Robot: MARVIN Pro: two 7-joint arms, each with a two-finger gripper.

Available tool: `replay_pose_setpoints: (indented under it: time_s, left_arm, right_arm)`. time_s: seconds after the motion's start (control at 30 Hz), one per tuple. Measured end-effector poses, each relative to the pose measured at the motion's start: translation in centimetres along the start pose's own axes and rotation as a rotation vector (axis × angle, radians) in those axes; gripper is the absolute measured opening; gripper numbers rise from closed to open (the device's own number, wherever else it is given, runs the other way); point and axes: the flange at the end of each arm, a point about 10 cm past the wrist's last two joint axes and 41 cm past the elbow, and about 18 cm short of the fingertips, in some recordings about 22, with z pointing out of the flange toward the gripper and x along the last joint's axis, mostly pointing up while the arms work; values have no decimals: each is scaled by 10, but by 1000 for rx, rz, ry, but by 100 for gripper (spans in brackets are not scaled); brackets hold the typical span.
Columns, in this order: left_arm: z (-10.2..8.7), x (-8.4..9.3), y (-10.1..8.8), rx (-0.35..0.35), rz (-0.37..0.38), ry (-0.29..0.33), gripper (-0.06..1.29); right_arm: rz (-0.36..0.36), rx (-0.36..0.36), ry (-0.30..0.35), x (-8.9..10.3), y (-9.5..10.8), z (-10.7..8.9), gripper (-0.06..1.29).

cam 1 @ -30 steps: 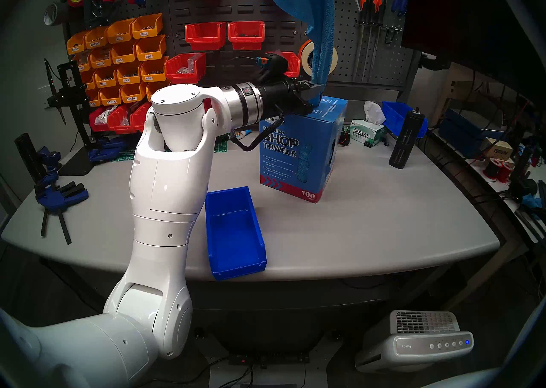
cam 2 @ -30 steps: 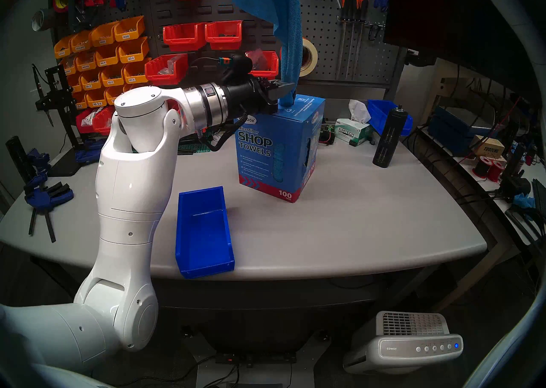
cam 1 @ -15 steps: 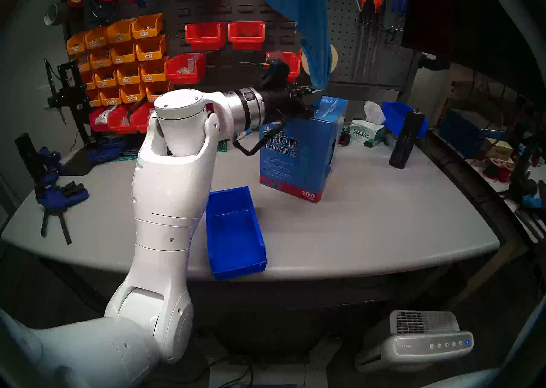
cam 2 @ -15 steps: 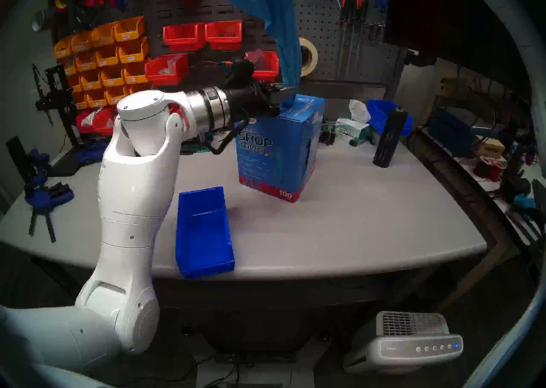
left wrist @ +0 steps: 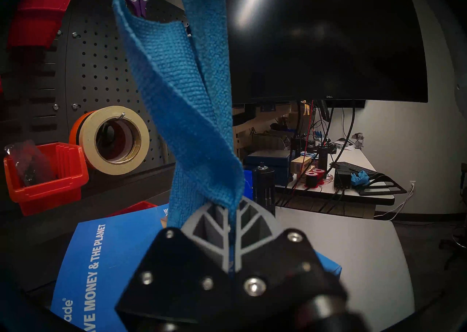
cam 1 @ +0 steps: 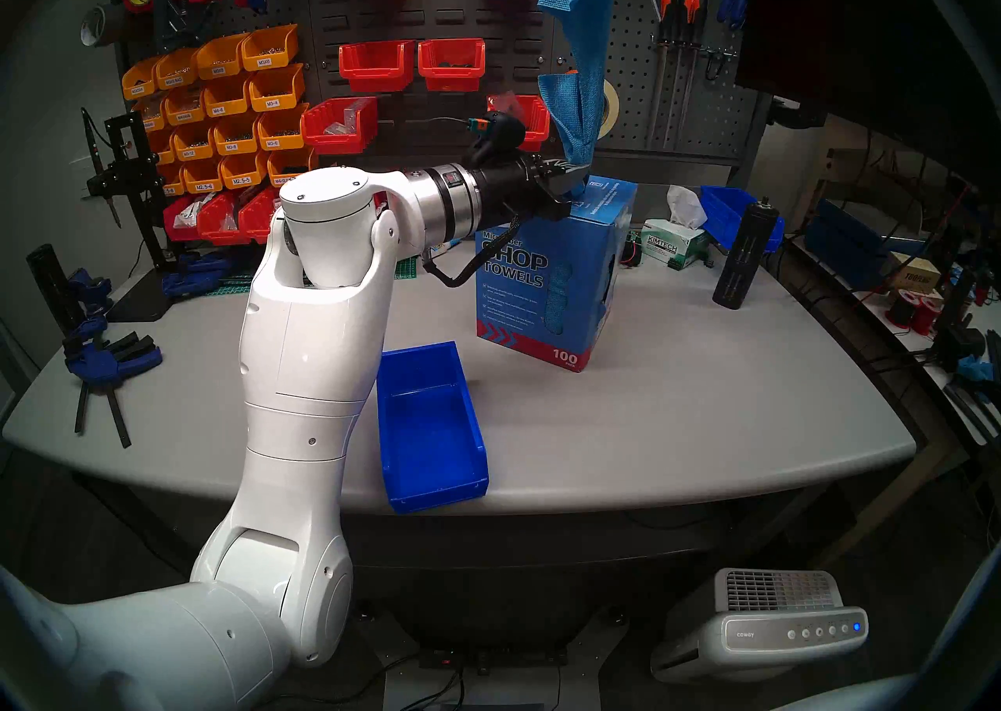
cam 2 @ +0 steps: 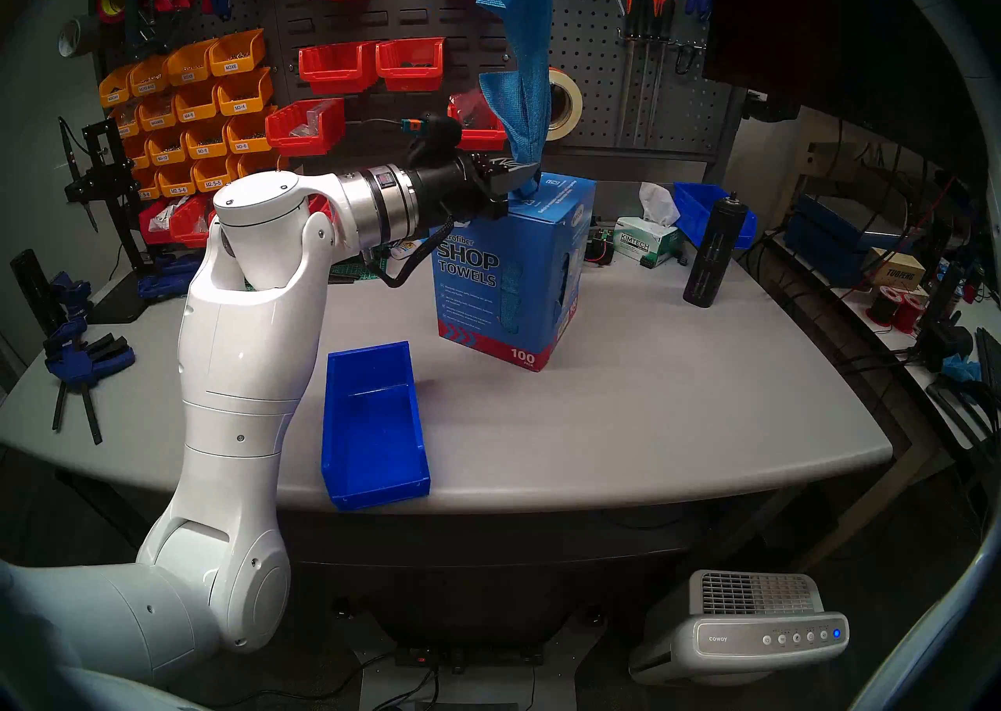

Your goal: Take out a shop towel

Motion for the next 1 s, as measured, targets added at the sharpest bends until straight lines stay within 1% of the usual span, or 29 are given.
replay_pose_setpoints:
  time_s: [0.13,0.2,0.4,0.57,0.7,0.83,0.97,1.0]
  left_arm:
    - [0,1,0,-2,2,1,-2]
    - [1,-1,1,-3,-2,-7,-2]
    - [0,-11,-1,-2,-18,-31,-2]
    - [-1,-13,-1,-3,-21,-36,-2]
    - [-1,-13,-1,-4,-20,-35,-2]
    - [-1,-12,-1,-5,-19,-32,-2]
    - [-2,-11,-2,-2,-16,-28,-2]
    - [-3,-10,-3,0,-14,-25,-2]
  right_arm:
    - [-1,-9,1,3,4,0,-4]
    - [-4,-24,12,8,9,-2,-4]
    - [-20,-85,54,28,26,-17,-4]
    - [-40,-107,68,35,35,-29,-4]
    - [-55,-94,70,35,32,-32,-4]
    - [-81,-62,71,34,20,-36,-4]
    - [-93,-36,64,28,10,-39,-4]
    - [-92,-21,53,23,5,-40,-4]
